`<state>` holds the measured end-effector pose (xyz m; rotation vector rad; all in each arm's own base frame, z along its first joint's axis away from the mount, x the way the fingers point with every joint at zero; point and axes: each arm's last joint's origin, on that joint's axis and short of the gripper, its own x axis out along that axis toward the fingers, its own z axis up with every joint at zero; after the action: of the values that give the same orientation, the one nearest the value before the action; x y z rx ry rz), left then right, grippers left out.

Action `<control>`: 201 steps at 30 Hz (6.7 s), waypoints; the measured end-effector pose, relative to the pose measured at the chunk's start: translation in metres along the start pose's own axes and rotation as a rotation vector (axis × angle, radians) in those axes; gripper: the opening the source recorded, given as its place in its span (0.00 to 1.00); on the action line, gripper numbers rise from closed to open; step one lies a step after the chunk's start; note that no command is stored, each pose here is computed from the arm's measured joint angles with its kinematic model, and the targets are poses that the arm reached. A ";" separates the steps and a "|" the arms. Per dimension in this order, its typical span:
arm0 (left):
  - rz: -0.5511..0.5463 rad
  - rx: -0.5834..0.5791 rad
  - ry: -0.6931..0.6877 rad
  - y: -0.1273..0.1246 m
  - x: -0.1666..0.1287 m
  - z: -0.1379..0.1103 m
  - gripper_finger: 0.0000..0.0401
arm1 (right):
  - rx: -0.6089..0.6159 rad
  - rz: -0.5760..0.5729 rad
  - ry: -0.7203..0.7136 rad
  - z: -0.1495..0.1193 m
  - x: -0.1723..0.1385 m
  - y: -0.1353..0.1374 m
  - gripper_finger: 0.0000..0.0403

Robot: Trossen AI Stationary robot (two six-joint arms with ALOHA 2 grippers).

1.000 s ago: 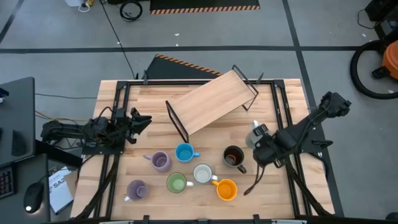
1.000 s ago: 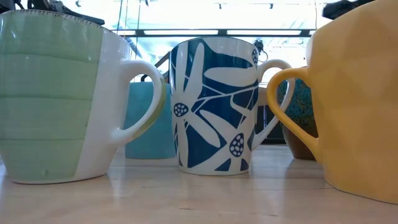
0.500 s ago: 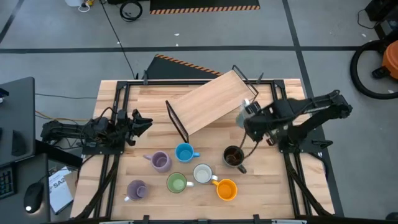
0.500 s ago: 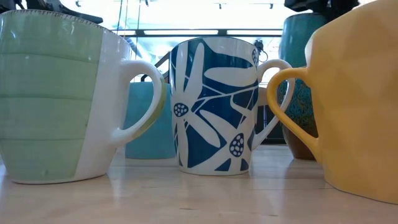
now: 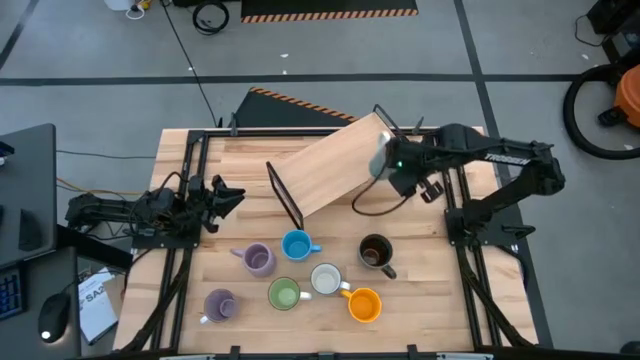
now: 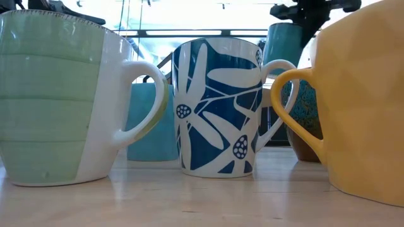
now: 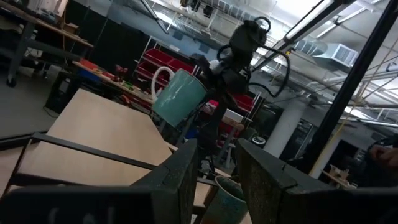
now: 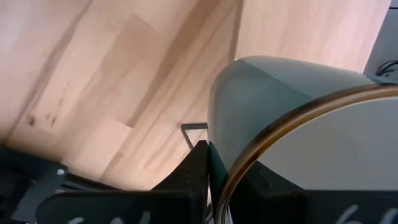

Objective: Place coffee mugs
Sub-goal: Put the light blue mug on the shelf

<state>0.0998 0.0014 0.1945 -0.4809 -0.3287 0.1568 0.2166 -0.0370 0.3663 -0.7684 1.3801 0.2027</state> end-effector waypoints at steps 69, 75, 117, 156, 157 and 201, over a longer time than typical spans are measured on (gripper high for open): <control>0.012 -0.005 -0.022 0.000 0.000 0.002 0.29 | 0.159 0.025 0.090 -0.042 0.053 -0.126 0.37; 0.005 -0.006 -0.018 0.000 0.000 0.001 0.29 | 0.164 -0.011 0.154 -0.038 0.052 -0.125 0.38; -0.004 0.033 -0.006 0.000 0.000 0.001 0.29 | 0.388 -0.268 -0.016 -0.024 0.012 -0.122 0.38; -0.002 0.033 -0.001 0.000 0.000 0.000 0.29 | 0.793 -0.149 -0.120 -0.037 0.052 -0.130 0.26; -0.001 0.034 -0.001 0.000 0.000 0.000 0.29 | 0.781 -0.142 -0.125 -0.037 0.052 -0.130 0.26; -0.001 0.034 0.000 0.000 0.000 0.000 0.29 | 0.464 -0.186 -0.159 -0.061 0.054 -0.143 0.24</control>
<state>0.0997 0.0014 0.1946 -0.4470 -0.3261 0.1613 0.2584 -0.1967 0.3695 -0.4757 1.1374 -0.1952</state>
